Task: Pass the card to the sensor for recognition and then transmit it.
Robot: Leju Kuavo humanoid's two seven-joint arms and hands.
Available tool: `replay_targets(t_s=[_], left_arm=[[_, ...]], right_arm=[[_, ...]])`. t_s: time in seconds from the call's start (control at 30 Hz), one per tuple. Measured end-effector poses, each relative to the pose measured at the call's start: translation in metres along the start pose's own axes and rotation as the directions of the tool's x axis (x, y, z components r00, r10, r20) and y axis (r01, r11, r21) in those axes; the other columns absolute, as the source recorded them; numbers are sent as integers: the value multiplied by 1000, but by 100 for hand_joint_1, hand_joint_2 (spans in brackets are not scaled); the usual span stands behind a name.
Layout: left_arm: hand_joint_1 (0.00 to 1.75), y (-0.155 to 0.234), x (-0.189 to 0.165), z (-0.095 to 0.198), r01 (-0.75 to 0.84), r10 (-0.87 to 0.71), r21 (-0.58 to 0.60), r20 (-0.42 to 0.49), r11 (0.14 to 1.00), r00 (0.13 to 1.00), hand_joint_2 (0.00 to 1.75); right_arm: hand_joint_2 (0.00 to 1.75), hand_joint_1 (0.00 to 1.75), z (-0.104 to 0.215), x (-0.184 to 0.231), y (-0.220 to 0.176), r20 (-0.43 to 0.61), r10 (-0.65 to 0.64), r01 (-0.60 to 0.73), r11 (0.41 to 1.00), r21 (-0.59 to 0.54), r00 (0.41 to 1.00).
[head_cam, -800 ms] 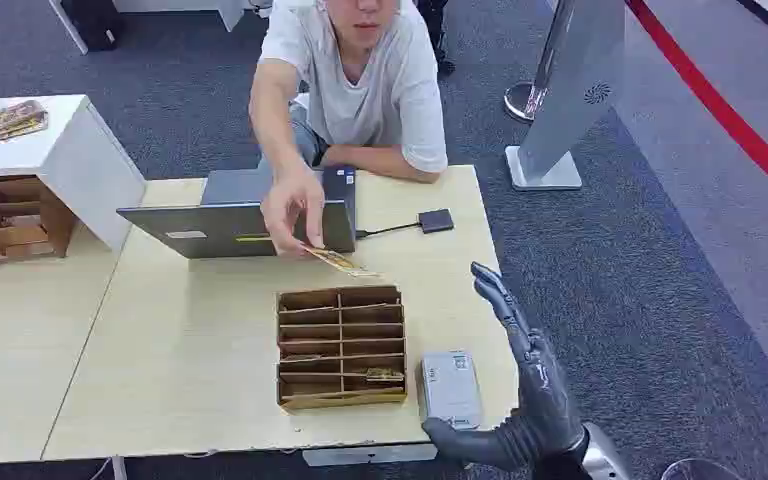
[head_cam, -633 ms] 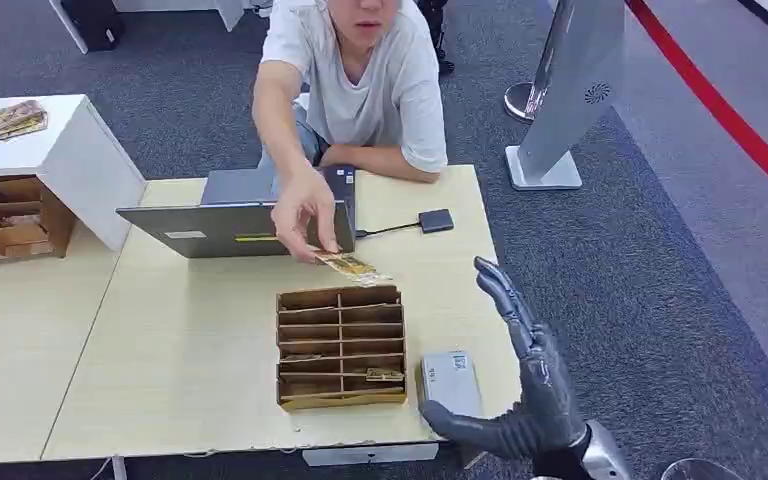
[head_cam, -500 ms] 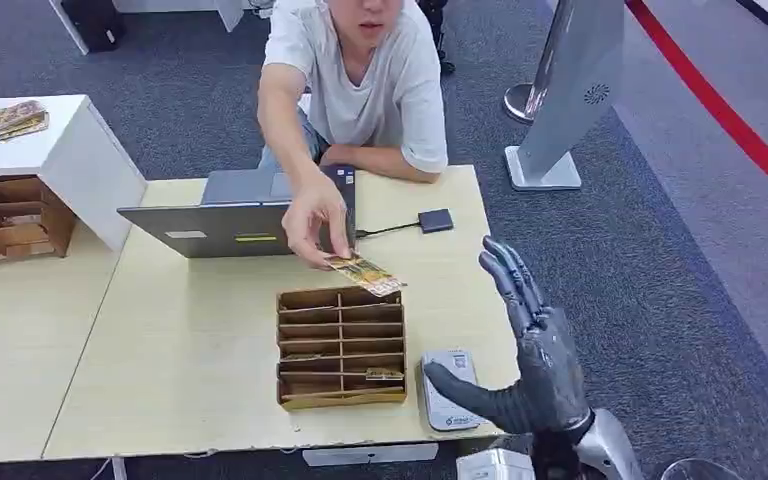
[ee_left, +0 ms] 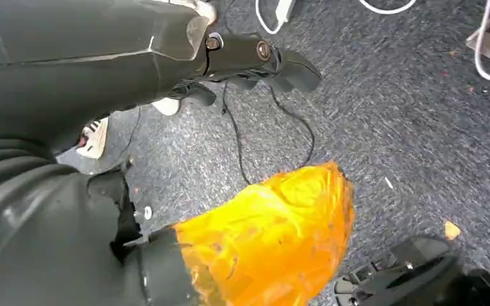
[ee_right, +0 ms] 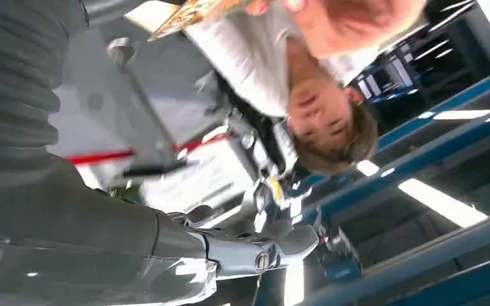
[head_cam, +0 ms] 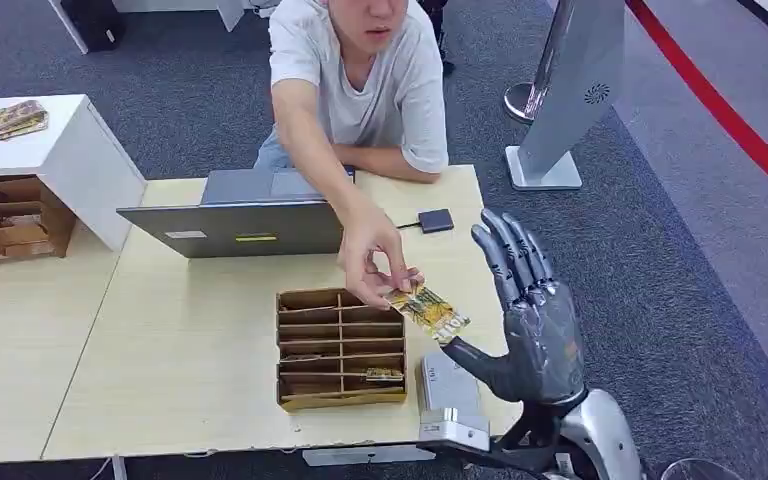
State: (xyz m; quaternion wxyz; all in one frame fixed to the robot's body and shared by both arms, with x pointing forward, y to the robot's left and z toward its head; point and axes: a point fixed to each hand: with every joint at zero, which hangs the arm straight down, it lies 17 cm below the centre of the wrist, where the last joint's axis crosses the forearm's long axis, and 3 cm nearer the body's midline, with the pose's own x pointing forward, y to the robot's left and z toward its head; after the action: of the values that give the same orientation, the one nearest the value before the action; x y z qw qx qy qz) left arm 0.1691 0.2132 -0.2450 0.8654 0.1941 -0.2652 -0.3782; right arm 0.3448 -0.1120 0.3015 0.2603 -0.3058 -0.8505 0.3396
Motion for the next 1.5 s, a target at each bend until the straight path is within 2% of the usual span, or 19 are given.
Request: replay_targets(t_s=[0.27,0.47,0.5,0.57,0.7,1.5], left_arm=[[0,-4,1,0,38,-38,-33,-3,999,999,0],[0,-4,2,-1,48,-48,-35,-7,998,999,0],[0,-4,2,-1,48,-49,-35,-7,998,999,0],[0,-3,2,-1,49,-49,-33,-5,998,999,0],[0,-2,2,-2,50,-51,-33,-8,998,999,0],[0,-3,2,-2,53,-53,-33,-7,998,999,0]], right_arm=[[175,0,-10,-18,11,-30,293,-292,956,25,956],[175,0,-11,-25,20,-33,346,-344,938,48,938],[175,80,-11,-25,22,-32,349,-348,936,51,936],[175,154,-11,-26,24,-32,351,-349,935,57,936],[175,171,-10,-26,27,-33,345,-342,937,64,938],[175,175,-11,-21,33,-20,316,-314,946,78,949]])
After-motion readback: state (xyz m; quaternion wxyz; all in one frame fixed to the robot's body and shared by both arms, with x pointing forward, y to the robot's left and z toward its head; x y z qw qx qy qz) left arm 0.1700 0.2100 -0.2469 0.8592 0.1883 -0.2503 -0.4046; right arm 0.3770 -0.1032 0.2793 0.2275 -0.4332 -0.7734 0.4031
